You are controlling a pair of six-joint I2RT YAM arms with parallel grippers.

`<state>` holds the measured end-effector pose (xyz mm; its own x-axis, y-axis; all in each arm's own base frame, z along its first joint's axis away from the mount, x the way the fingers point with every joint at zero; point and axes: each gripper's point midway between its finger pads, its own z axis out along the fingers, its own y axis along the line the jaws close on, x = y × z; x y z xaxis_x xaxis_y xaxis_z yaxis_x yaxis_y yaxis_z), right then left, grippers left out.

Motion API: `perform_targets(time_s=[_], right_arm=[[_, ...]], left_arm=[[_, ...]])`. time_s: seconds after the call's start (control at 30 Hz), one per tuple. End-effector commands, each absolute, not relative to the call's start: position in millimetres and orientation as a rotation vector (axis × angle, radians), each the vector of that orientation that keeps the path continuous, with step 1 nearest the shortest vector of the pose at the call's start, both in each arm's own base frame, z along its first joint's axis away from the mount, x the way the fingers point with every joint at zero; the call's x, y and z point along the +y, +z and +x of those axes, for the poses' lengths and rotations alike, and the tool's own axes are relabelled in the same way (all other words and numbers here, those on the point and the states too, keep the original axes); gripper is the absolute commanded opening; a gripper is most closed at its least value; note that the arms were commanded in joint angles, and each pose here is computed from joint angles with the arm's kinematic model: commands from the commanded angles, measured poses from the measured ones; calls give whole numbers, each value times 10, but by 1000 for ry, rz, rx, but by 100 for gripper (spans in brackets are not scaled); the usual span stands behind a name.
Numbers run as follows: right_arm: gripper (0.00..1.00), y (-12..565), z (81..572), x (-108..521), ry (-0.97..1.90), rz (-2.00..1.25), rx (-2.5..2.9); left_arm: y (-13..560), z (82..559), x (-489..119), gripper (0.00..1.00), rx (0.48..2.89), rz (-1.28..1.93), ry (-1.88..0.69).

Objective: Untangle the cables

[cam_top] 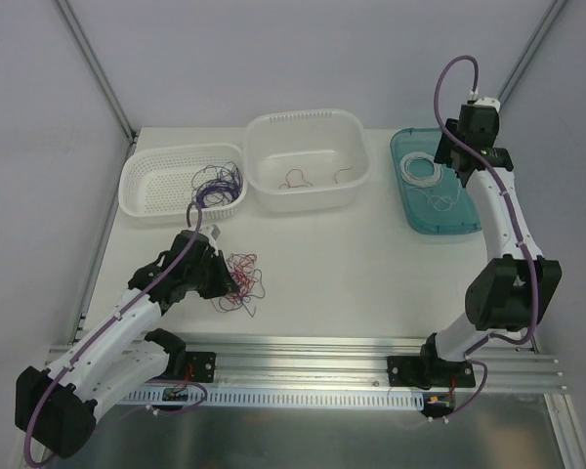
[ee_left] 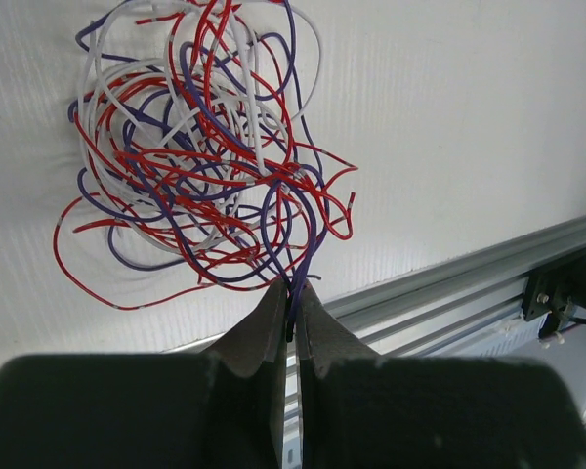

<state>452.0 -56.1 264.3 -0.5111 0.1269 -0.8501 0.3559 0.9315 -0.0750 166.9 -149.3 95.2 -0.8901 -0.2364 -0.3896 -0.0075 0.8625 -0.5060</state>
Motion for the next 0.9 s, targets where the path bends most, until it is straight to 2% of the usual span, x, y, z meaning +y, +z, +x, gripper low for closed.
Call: perform_targets(time_s=[0.0, 0.17, 0.23, 0.27, 0.33, 0.5, 0.7, 0.87], right_arm=[[66, 2854, 4412, -336, -118, 379, 2053], [70, 2590, 4015, 665, 181, 120, 2115], [71, 2650, 3783, 1268, 393, -36, 2080], [70, 2439, 3630, 1450, 460, -96, 2117], [71, 2408, 3344, 1987, 646, -222, 2104], [69, 1953, 2682, 2821, 851, -479, 2138], [63, 1665, 2370, 3369, 975, -565, 2157], [60, 1423, 2480, 3414, 894, -333, 2269]], left_arm=[[1147, 1745, -1582, 0, 2536, -105, -758], [1147, 1766, -1614, 0, 2545, -90, -768], [1155, 1774, -1636, 0, 2548, -83, -777], [1168, 1780, -1647, 0, 2543, -77, -784], [1193, 1786, -1675, 0, 2537, -65, -802], [1221, 1788, -1746, 0, 2529, -39, -833], [1259, 1672, -1894, 0, 2537, 41, -885], [1235, 1566, -1974, 0, 2541, 96, -866]])
